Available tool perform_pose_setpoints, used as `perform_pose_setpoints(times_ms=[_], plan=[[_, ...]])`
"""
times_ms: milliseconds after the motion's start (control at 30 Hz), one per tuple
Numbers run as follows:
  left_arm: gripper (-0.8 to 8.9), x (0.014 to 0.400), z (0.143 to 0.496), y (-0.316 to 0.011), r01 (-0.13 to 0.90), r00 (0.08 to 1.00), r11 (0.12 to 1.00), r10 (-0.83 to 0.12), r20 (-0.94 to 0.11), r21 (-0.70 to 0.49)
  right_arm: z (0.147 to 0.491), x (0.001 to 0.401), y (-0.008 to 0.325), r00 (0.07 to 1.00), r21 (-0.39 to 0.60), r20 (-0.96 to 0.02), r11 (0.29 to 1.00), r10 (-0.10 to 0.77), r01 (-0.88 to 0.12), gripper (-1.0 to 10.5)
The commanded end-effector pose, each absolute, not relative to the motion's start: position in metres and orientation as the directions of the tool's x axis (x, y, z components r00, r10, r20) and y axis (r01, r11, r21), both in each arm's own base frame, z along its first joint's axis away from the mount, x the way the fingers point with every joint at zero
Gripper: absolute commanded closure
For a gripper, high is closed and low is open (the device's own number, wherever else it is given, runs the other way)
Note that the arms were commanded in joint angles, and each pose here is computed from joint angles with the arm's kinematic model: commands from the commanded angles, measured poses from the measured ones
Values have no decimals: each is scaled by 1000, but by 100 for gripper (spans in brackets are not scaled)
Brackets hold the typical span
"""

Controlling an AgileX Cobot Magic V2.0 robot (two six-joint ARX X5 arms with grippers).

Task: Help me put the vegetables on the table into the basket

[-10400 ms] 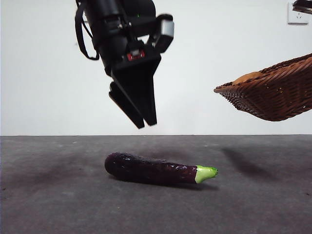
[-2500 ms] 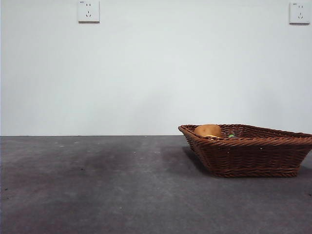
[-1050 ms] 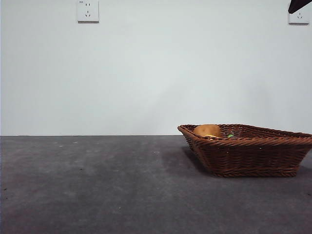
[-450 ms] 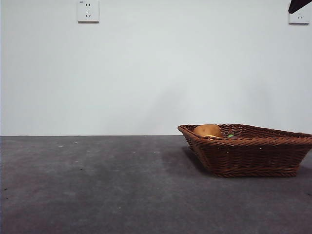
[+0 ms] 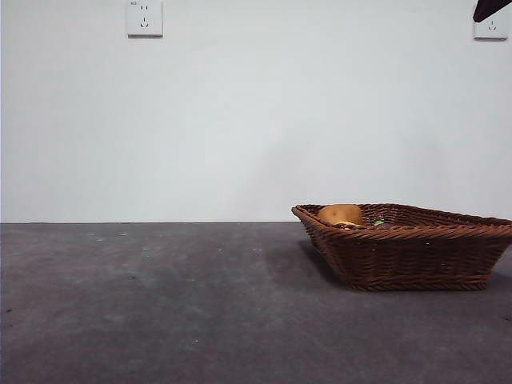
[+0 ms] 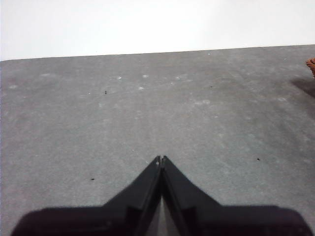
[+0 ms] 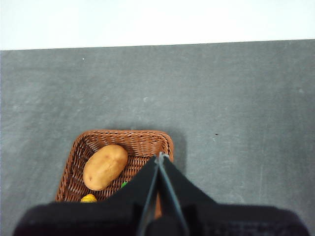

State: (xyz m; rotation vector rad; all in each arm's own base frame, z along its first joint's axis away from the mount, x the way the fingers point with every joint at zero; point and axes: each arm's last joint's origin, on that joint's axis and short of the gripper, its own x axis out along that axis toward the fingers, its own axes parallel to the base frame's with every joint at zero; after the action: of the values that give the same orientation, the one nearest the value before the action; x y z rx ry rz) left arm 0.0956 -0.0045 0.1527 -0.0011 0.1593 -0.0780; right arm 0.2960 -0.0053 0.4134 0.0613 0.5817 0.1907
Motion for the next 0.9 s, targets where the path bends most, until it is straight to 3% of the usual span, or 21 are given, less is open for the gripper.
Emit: perform_pose_setpoints(times_ms=[33, 267, 400, 567, 733, 900], plan=[[817, 96, 150, -4, 80, 984, 997, -79, -160, 3, 411, 298, -5, 817, 108, -543, 981, 192, -159, 946], [817, 96, 150, -4, 83, 983, 997, -82, -164, 2, 409, 300, -5, 816, 107, -546, 982, 189, -157, 946], [817, 96, 149, -4, 83, 983, 997, -82, -167, 2, 410, 297, -7, 826, 57, -554, 995, 102, -85, 946], [817, 97, 149, -4, 83, 982, 997, -81, -169, 2, 422, 267, 1, 858, 26, -507, 996, 83, -81, 946], [817, 97, 149, -4, 83, 982, 997, -81, -171, 2, 414, 211, 7, 933, 11, -343, 994, 108, -111, 946], [817, 97, 149, -4, 83, 982, 997, -81, -171, 2, 372, 158, 5, 988, -13, -140, 997, 72, -74, 946]])
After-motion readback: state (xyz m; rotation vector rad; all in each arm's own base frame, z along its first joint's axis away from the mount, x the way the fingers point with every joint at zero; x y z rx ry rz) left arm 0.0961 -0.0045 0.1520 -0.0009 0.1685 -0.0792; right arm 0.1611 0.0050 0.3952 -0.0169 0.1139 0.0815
